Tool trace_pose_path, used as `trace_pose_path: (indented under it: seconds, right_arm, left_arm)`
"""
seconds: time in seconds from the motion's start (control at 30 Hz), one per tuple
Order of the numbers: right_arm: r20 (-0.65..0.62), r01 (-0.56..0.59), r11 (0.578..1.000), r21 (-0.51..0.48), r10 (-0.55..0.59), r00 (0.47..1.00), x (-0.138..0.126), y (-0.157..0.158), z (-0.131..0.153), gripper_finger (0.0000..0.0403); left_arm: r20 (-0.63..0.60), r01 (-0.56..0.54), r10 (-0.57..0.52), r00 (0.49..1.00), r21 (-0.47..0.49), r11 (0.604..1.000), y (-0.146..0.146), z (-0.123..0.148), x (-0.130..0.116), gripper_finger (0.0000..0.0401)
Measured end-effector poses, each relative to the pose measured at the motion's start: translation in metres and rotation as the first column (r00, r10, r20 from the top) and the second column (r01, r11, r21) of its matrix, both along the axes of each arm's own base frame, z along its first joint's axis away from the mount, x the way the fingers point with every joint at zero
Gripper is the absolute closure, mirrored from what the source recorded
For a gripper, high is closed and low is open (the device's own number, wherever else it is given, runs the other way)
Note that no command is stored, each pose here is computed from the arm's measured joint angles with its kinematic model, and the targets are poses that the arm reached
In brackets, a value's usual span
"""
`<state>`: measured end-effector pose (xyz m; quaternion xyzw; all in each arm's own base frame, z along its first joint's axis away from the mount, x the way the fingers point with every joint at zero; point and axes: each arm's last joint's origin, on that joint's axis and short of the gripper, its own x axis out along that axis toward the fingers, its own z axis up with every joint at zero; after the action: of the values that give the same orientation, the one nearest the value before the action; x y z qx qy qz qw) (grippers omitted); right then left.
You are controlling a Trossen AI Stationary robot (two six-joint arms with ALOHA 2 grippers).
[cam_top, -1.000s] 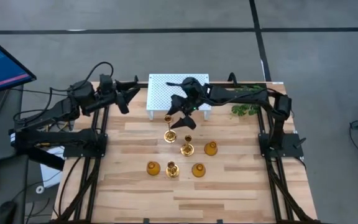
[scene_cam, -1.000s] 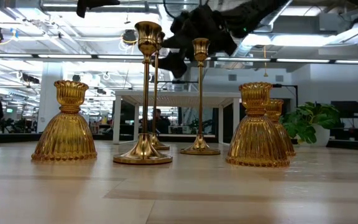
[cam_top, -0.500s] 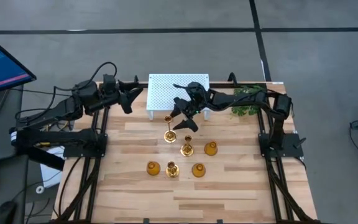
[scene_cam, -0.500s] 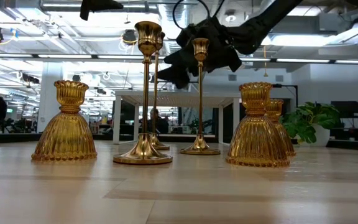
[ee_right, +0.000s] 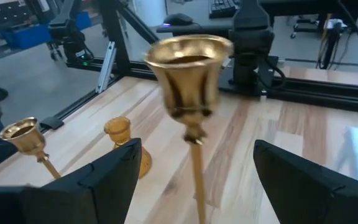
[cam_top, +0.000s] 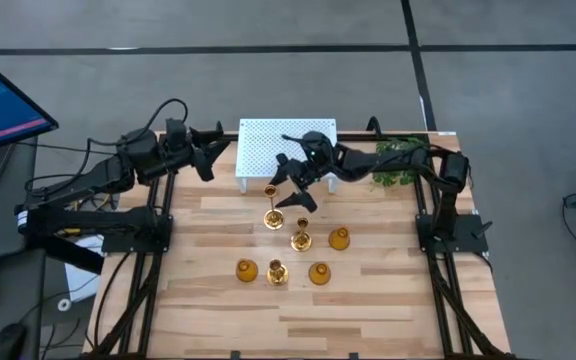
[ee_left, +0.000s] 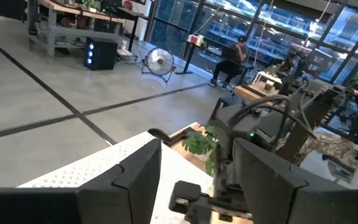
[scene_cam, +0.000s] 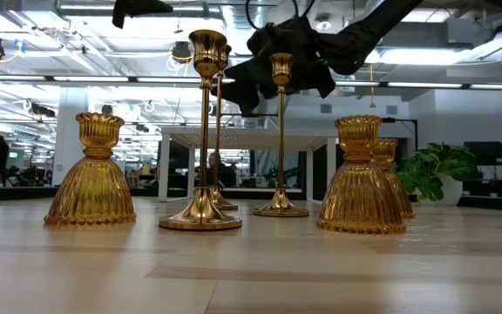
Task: Pick & Place candle stick holders
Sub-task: Put the large gold candle holder on the shelf
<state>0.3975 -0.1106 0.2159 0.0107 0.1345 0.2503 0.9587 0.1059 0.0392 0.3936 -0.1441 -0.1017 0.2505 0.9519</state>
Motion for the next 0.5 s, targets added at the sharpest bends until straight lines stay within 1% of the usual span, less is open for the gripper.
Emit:
trace_pose_path:
  seconds: [0.17, 0.27, 0.5]
  right_arm:
    - [0.001, 0.0, 1.0, -0.005, 0.0, 1.0, 0.0, 0.001, 0.0, 0.0105]
    - [0.001, 0.012, 1.0, -0.012, -0.012, 1.0, 0.0, 0.0, 0.0, 0.0114]
    - [0.007, 0.016, 0.999, -0.028, -0.016, 1.0, 0.0, 0.0, 0.0, 0.0134]
  left_arm:
    - [-0.026, -0.005, 0.006, 1.0, 0.038, 0.999, 0.0, 0.0, -0.001, 0.0201]
    - [-0.039, -0.012, 0.015, 0.999, 0.074, 0.997, -0.002, 0.0, -0.006, 0.0202]
    - [-0.008, -0.029, 0.03, 1.0, 0.101, 0.994, -0.008, -0.001, -0.027, 0.0234]
